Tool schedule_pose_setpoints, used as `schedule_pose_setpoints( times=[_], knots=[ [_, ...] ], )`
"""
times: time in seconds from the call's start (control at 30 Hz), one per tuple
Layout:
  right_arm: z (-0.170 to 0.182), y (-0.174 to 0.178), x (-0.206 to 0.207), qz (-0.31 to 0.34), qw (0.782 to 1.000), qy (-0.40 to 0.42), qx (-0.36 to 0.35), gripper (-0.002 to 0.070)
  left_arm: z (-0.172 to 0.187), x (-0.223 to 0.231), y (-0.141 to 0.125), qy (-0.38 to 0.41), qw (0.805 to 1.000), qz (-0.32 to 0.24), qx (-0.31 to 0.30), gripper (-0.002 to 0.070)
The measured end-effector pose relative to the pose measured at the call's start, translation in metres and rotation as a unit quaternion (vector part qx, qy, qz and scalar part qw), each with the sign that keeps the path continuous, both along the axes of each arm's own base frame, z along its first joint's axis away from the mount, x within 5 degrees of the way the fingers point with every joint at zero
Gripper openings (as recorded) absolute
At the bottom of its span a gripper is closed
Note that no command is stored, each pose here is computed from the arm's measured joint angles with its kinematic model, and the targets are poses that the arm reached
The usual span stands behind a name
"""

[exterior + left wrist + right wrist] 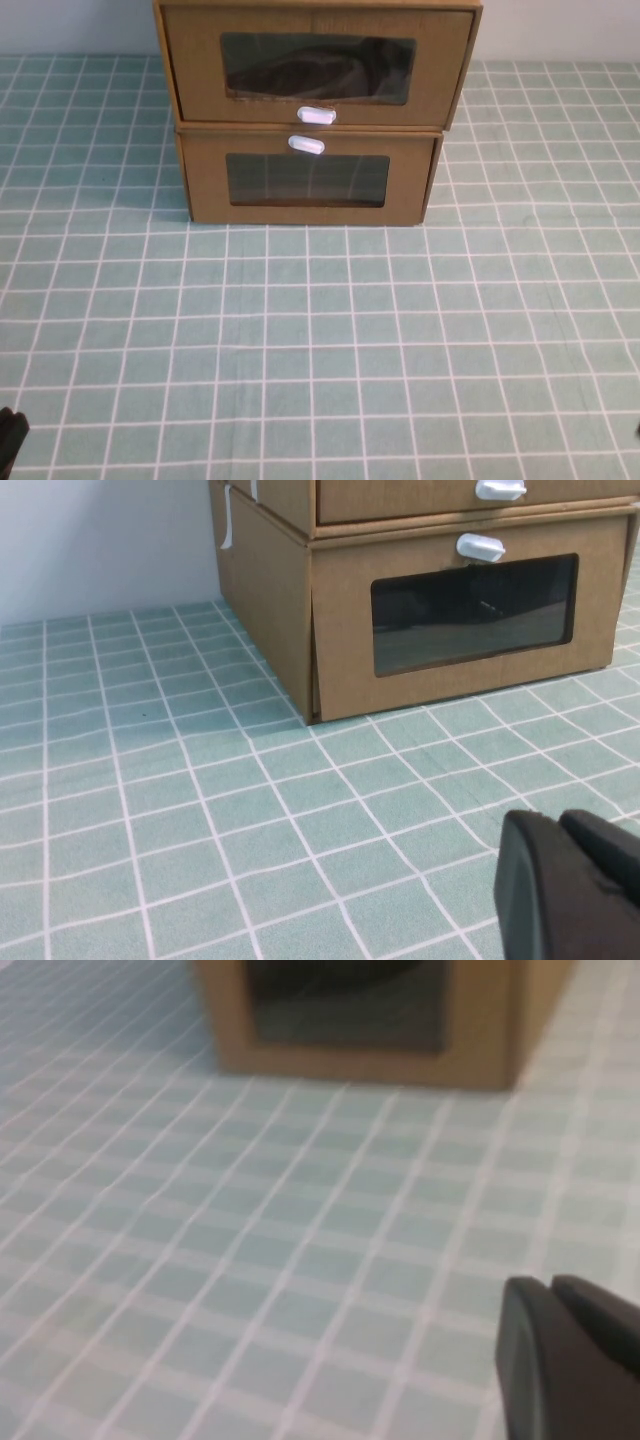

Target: Close the shoe box

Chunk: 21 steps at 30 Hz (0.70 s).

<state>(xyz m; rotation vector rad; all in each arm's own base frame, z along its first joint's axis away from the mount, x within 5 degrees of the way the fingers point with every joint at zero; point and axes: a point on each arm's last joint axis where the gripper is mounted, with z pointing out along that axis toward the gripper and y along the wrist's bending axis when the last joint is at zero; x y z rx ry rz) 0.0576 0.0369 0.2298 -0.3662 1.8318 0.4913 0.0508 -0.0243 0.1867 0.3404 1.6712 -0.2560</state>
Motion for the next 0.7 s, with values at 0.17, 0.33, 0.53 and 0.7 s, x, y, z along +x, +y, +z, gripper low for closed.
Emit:
schedule_pose_setpoints(
  times=[0.17, 0.33, 0.53, 0.7],
  knots=[
    [-0.006, -0.018, 0.008, -0.131, 0.99, -0.05, -0.009, -0.0011, 0.0, 0.0, 0.0, 0.0, 1.0, 0.0, 0.0, -0.0005],
    [-0.036, -0.032, 0.006, -0.232, 0.971, -0.058, -0.013, -0.0011, 0.0, 0.0, 0.0, 0.0, 1.0, 0.0, 0.0, -0.0005],
    [-0.043, -0.033, -0.001, -0.243, 0.967, -0.076, -0.011, -0.0011, 0.0, 0.0, 0.0, 0.001, 1.0, 0.0, 0.0, -0.0005],
    [-0.054, -0.032, -0.004, -0.233, 0.972, -0.021, -0.028, -0.0011, 0.0, 0.0, 0.0, 0.001, 1.0, 0.0, 0.0, -0.0005]
  ],
)
